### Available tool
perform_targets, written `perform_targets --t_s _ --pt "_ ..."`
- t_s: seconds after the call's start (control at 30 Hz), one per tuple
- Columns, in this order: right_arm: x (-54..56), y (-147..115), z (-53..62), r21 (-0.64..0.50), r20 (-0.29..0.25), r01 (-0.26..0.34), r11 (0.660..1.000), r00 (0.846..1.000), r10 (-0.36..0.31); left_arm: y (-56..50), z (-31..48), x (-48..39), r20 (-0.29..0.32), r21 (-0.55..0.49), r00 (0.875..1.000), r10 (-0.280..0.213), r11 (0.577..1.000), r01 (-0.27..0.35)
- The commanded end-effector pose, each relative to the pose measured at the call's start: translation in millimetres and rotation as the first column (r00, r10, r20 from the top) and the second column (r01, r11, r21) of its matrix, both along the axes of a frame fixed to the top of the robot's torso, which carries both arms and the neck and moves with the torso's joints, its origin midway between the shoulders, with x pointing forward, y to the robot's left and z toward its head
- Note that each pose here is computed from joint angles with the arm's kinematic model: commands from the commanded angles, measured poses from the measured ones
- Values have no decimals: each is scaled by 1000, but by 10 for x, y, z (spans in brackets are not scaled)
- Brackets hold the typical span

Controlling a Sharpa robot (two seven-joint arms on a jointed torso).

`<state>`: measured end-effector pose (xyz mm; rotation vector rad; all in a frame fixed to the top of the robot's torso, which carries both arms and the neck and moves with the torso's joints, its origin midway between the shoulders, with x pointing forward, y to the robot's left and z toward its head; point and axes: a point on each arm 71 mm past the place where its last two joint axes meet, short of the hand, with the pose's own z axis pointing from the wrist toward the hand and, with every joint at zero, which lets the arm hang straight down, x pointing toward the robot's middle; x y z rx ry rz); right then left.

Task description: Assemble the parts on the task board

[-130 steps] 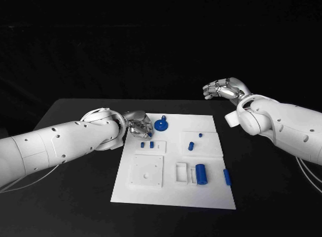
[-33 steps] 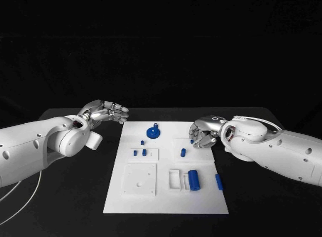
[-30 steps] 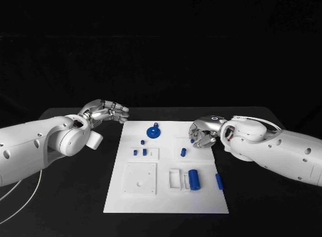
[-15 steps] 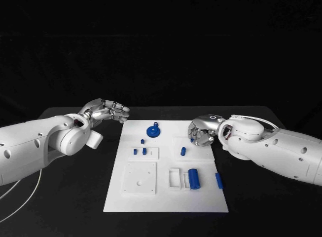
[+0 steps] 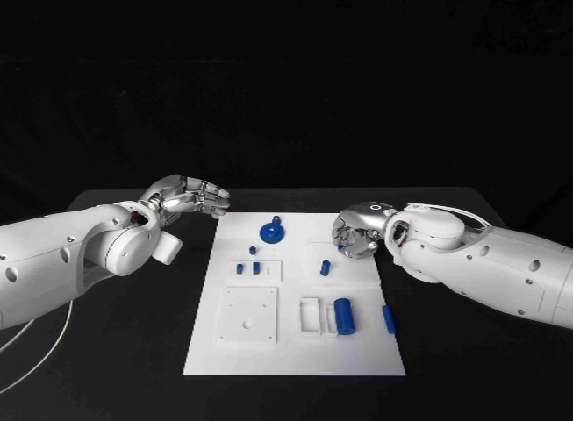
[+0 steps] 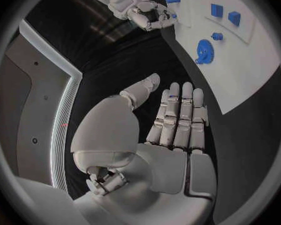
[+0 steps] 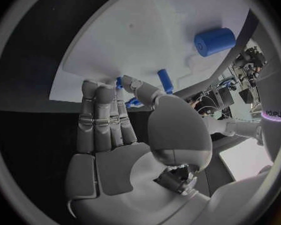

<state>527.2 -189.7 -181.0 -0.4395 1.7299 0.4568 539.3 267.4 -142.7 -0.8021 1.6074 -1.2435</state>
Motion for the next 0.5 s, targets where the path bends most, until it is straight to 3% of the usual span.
perform_targets --t_s 0.03,0.27,0.5 --pt "-84 45 -225 -62 -91 -30 998 996 24 -24 15 0 9 0 1000 -7 1000 7" --pt "-111 103 -260 -116 -80 -40 992 996 31 -27 13 -2 12 17 1000 -9 1000 8" --pt "-108 108 -278 -172 -57 -6 985 998 -4 -57 16 -6 25 41 999 -25 999 24"
